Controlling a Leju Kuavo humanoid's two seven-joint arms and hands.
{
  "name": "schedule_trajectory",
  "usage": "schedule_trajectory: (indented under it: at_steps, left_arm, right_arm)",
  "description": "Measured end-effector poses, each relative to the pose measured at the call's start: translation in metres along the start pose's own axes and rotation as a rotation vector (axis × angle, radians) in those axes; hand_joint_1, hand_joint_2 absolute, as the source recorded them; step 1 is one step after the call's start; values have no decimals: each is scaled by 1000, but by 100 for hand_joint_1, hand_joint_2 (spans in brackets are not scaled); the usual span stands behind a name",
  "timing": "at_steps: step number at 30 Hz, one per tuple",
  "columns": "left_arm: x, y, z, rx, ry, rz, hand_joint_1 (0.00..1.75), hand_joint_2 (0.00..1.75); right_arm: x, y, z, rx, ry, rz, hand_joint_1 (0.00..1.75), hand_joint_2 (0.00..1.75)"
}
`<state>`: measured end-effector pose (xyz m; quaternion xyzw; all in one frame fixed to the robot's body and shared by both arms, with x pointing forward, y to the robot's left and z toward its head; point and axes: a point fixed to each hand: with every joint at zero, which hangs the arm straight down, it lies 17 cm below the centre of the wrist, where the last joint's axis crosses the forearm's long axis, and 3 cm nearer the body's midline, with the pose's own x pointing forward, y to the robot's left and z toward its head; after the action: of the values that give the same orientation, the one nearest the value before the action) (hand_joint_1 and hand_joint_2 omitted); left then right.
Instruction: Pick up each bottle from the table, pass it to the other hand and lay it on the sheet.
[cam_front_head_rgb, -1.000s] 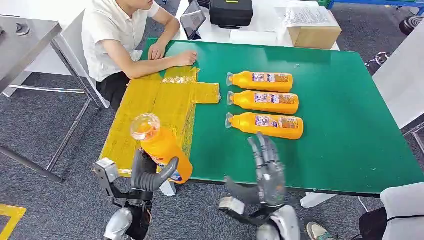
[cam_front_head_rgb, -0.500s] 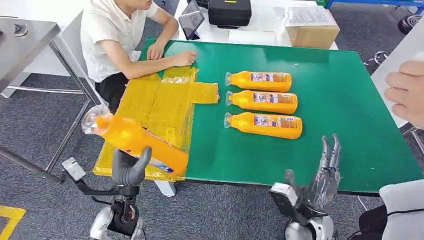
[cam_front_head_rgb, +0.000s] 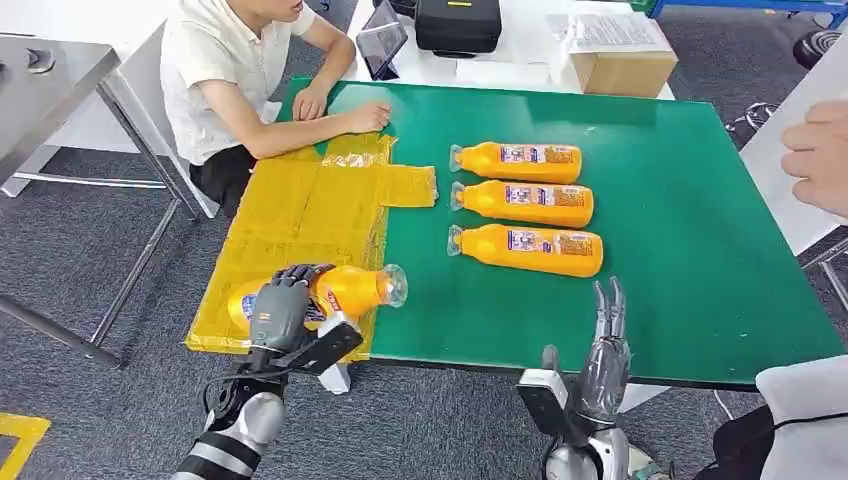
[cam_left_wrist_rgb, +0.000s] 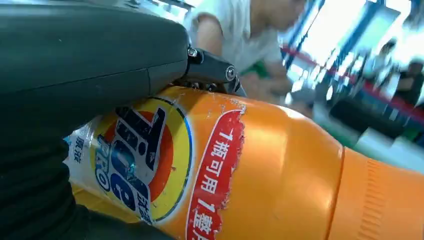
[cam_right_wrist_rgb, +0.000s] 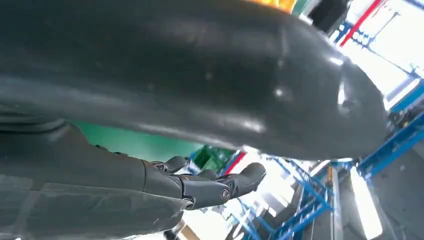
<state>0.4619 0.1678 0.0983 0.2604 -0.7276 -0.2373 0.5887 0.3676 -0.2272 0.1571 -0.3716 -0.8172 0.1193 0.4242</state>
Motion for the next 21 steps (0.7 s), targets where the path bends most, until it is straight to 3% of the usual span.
schedule_trajectory:
  at_steps: [10,16,18,19,20,21]
  left_arm:
    - [0,-47,-14,-293,-34,48,175,175]
    - [0,-51,-19,-334,-39,70,175,175]
    - [0,-51,-20,-338,-39,68,110,175]
    - [-1,-51,-20,-339,-39,66,21,175]
    - [-1,-51,-20,-339,-39,65,0,175]
    - [-1,-52,-21,-341,-38,67,0,175]
  right_arm:
    - [8,27,6,59,-4,-72,0,0]
    - [12,38,6,84,-16,-91,0,0]
    - [13,40,7,90,-17,-94,0,0]
    - [13,40,7,93,-18,-94,0,0]
    - [12,41,7,96,-18,-94,0,0]
    - [12,42,7,98,-19,-94,0,0]
